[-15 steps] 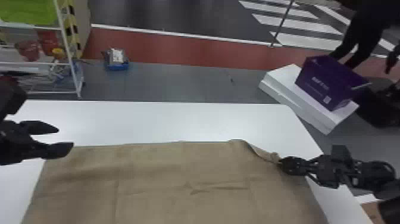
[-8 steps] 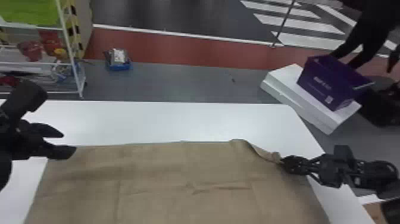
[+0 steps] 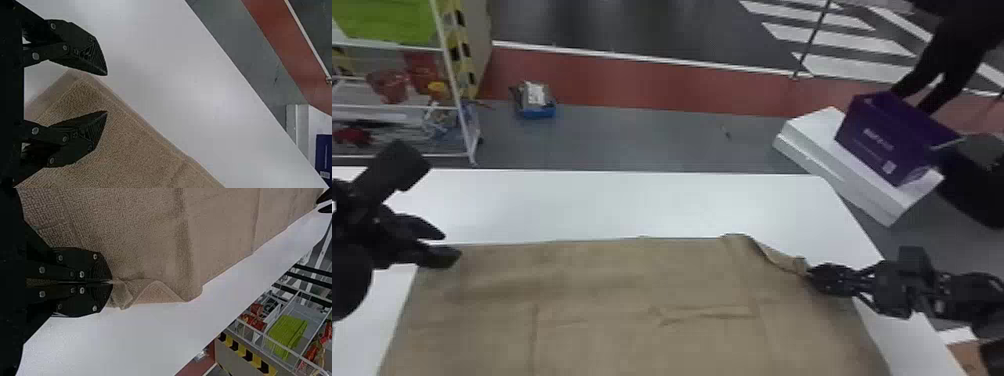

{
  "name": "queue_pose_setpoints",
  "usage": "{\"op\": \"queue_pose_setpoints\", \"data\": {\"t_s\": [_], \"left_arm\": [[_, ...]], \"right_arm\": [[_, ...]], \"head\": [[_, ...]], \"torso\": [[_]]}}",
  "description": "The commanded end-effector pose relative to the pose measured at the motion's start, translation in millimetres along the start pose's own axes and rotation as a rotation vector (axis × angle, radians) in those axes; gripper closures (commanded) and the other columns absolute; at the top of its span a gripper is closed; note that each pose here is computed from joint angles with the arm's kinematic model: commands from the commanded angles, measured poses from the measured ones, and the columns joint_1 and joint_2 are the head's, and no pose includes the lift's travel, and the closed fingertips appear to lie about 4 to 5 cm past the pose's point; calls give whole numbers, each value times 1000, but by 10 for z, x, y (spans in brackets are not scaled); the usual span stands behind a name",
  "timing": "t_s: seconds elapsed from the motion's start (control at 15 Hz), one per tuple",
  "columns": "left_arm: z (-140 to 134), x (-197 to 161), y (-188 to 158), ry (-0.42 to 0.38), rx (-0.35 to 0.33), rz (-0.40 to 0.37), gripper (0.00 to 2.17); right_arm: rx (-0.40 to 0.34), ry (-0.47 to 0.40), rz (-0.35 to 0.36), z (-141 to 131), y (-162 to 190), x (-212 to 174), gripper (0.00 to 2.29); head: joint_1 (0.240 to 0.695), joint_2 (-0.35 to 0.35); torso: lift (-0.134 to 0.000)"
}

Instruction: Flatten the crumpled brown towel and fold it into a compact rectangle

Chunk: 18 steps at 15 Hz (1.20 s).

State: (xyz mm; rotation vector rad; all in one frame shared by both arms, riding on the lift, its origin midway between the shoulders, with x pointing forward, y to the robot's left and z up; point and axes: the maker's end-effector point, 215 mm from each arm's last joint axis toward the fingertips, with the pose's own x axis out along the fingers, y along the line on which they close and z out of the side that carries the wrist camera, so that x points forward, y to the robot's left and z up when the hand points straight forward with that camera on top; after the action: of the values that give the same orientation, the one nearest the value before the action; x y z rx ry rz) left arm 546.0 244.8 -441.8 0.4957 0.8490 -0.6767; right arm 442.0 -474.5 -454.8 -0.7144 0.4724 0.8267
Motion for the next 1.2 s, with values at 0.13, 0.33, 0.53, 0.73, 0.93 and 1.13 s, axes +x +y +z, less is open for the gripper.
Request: {"op": "queue_pose_setpoints", "data": {"t_s": [0.13, 0.33, 0.53, 0.73, 0.93, 1.13], "left_arm": [[-23, 46, 18, 13, -9, -7, 728], [-30, 44, 14, 14, -8, -8, 1352], [-77, 46, -6, 18, -14, -12, 1436], [-89, -18, 1, 2, -27, 0, 1814], [-80, -223, 10, -51, -55, 14, 1831], [-96, -286, 66, -59, -66, 34, 1801]], "right_arm": [[-2, -1, -1, 0, 1, -6, 1099], [-3, -2, -1, 6, -1, -5, 1102], [-14, -9, -2, 38, -9, -9, 1099], [-33, -28, -12, 105, -46, -40, 1099], [-53, -31, -16, 120, -93, -141, 1102], [-54, -29, -17, 113, -96, -150, 1099]], "head": [[695, -252], [695, -250], [695, -250], [695, -247], [695, -241], [695, -242]], "torso": [[-124], [-124], [-124], [-124], [-124], [-124]]}}
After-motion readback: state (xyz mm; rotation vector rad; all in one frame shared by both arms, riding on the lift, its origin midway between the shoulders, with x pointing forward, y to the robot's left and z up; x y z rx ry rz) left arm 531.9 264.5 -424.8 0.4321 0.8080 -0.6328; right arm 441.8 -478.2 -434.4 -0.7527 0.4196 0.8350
